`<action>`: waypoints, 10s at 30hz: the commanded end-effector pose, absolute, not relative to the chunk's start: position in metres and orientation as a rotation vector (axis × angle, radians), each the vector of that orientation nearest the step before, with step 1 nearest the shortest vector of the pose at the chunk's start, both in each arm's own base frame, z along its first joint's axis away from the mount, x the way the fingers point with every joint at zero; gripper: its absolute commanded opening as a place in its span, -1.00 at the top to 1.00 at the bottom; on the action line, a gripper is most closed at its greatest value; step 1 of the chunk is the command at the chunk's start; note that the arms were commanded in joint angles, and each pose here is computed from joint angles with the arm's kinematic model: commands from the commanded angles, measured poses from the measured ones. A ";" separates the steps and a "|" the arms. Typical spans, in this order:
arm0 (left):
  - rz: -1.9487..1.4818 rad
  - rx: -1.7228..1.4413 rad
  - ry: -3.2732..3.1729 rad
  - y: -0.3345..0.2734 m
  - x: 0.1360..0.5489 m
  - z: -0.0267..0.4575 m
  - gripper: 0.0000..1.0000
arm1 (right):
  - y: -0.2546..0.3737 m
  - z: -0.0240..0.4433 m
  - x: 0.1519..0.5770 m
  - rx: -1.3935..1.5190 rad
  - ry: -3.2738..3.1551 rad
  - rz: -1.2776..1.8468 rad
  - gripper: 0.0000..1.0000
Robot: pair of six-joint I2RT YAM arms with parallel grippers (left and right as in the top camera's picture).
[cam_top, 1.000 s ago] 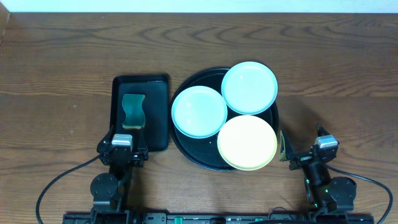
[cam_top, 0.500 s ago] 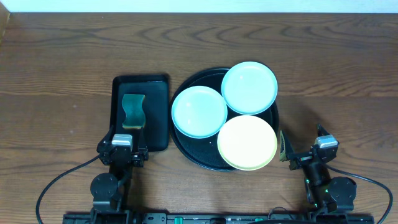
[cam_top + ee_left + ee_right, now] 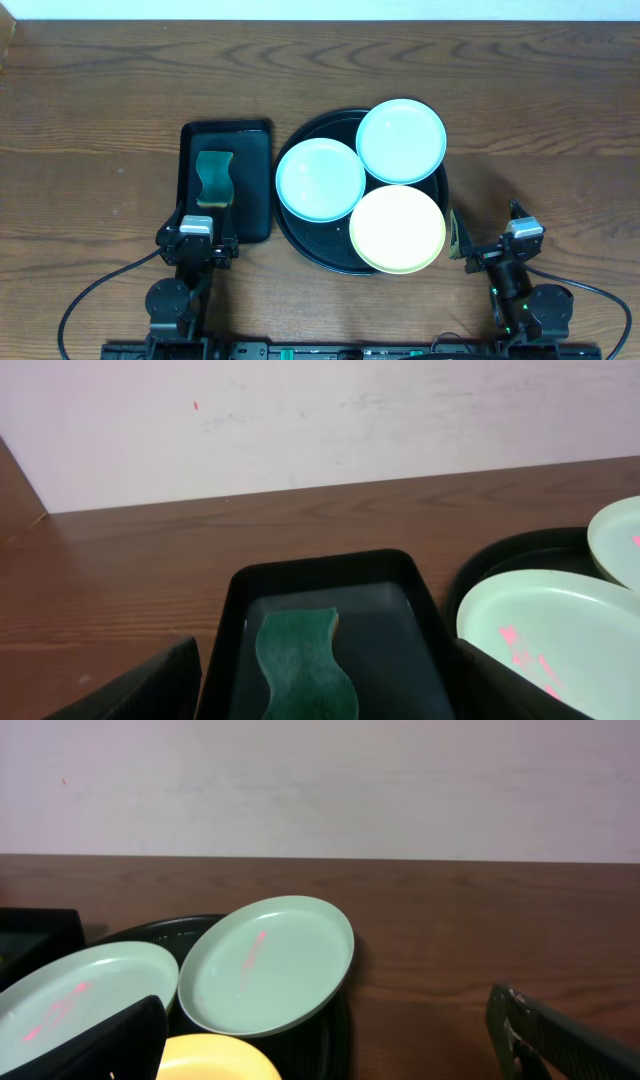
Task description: Clean dirty plates on tray and stack at the side
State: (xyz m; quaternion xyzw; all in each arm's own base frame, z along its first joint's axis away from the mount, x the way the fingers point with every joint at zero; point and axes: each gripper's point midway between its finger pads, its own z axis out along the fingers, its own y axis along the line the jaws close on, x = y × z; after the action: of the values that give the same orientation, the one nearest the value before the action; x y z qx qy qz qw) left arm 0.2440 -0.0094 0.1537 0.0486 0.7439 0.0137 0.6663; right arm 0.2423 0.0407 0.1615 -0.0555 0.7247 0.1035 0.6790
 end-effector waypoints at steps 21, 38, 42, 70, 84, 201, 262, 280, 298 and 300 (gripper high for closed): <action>0.033 0.124 1.719 -0.011 0.244 0.137 -0.55 | 0.041 0.160 0.242 -0.132 1.630 0.225 -0.98; 0.033 0.124 1.719 -0.011 0.244 0.137 -0.55 | 0.034 0.160 0.244 -0.106 1.630 0.185 -0.99; 0.032 0.123 1.719 -0.011 0.244 0.137 -0.55 | 0.035 0.160 0.244 -0.106 1.631 0.185 -0.99; -0.044 0.044 1.890 -0.012 0.269 0.213 -0.55 | 0.034 0.230 0.260 -0.094 1.787 0.187 -0.99; -0.187 0.098 2.429 -0.033 0.284 0.251 -0.56 | 0.058 0.242 0.294 -0.124 2.333 0.362 -0.98; 0.152 -0.209 3.042 0.010 0.340 0.055 -0.22 | 0.224 -0.008 0.354 0.020 2.903 0.197 0.97; -0.139 -0.344 2.812 -0.004 0.366 0.117 0.86 | 0.224 -0.008 0.353 0.021 2.906 0.194 0.98; -0.029 -0.434 2.817 0.006 0.361 0.109 0.86 | 0.225 -0.009 0.350 0.017 2.922 0.212 0.97; -0.069 -0.357 2.830 -0.029 0.360 0.109 0.85 | 0.234 -0.009 0.343 0.005 2.958 0.305 0.97; -0.082 -0.337 2.834 -0.042 0.358 0.109 0.85 | 0.234 -0.008 0.343 0.009 2.964 0.325 0.98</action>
State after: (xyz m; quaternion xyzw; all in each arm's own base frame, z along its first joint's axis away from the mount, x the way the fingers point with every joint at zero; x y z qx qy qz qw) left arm 0.3597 -0.0275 0.1087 -0.1147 0.9828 -0.0238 0.1428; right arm 0.3552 0.2301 0.0062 0.0082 0.9883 0.0986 0.1158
